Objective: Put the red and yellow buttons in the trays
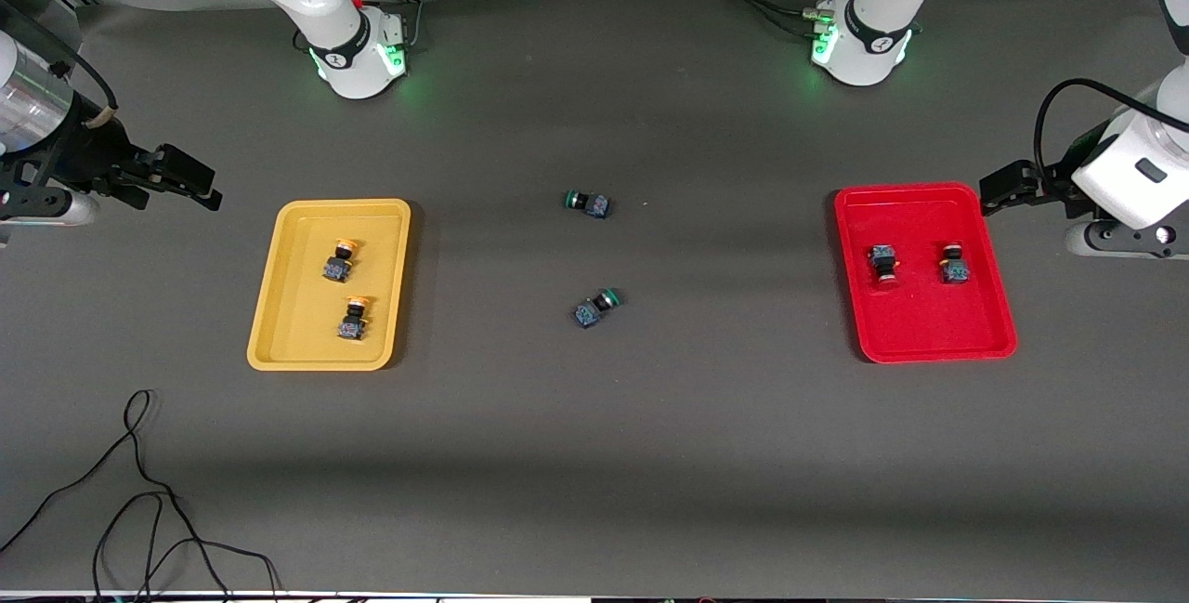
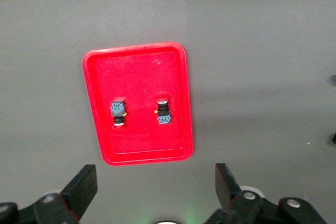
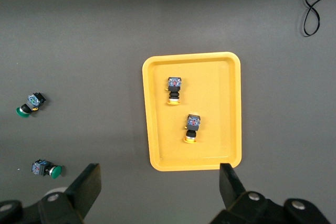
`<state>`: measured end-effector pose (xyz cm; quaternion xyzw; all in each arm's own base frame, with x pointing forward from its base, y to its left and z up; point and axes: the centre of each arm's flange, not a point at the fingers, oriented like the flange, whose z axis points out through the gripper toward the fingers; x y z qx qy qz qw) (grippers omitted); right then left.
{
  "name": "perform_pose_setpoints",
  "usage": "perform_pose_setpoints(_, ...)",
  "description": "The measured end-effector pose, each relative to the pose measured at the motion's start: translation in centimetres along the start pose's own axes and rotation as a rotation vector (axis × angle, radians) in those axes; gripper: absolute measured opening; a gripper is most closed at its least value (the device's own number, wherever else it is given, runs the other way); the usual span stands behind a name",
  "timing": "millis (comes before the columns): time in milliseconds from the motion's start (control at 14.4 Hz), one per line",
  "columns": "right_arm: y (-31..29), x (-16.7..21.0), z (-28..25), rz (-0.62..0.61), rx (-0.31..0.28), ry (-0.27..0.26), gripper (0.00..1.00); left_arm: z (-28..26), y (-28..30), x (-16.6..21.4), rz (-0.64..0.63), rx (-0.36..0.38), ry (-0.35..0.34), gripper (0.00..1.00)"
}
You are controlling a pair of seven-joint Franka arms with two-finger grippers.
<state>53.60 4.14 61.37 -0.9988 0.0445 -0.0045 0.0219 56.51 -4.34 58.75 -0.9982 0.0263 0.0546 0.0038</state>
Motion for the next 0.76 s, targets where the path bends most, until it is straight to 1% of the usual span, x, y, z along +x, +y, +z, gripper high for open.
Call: perform_pose_setpoints(762, 0.26, 0.41, 0.23, 0.006, 0.001, 0.009, 1.0, 0.34, 0.08, -0.04, 0.001, 0.0, -0.01, 1.0)
